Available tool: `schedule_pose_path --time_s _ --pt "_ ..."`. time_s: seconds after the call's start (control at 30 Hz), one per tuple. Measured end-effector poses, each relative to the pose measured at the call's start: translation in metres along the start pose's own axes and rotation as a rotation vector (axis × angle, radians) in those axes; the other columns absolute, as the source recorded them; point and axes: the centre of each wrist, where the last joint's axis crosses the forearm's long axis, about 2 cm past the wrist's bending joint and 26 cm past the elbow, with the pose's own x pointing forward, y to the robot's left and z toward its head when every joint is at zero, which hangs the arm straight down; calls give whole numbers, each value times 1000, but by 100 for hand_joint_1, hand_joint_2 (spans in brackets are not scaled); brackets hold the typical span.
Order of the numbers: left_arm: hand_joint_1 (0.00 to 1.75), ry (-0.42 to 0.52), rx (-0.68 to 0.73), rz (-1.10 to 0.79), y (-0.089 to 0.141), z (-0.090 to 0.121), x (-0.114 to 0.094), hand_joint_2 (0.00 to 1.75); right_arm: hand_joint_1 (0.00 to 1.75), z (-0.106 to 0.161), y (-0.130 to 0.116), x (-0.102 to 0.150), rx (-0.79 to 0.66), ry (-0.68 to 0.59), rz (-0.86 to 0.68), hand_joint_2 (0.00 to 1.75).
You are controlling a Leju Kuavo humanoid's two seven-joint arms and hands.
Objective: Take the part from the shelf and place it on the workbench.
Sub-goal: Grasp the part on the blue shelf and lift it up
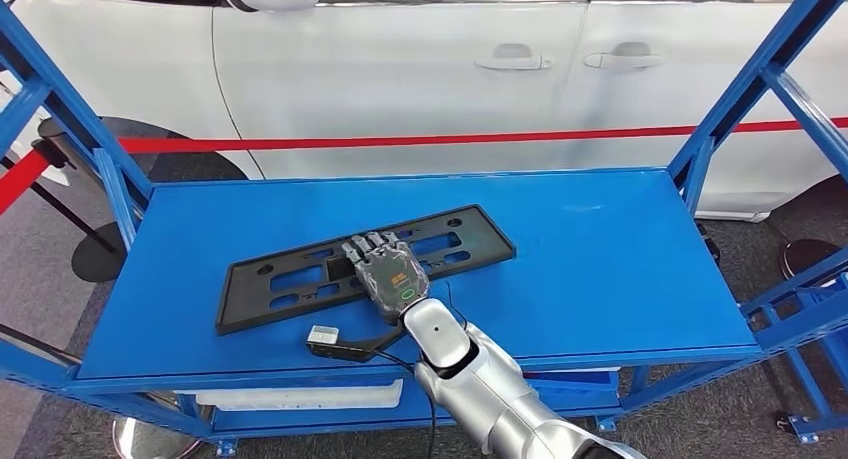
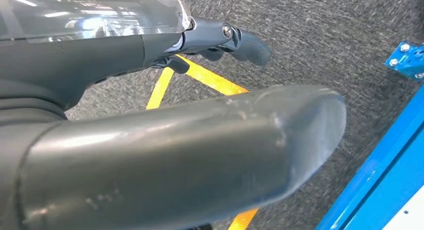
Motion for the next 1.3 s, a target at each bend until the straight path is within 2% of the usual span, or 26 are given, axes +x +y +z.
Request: schedule_pose_path --time_s 0.3,0.5,0.57,0.7,0.87,1.3 --pt "0 2 7 24 -4 2 -1 0 136 -5 -3 -10 34 4 30 175" --pt "0 6 27 52 -5 2 -1 0 133 -5 -2 -11 51 8 20 175" --pt "0 9 30 57 -5 3 -2 0 135 -4 -1 -11 57 9 15 175" --pt "0 9 39 69 -6 2 -1 0 156 -4 0 -11 60 7 9 175" --pt "0 10 52 90 -9 3 -1 0 174 -4 0 -12 61 6 -6 175" --pt "0 23 81 144 -16 7 -3 0 175 3 9 -9 129 -19 -167 175"
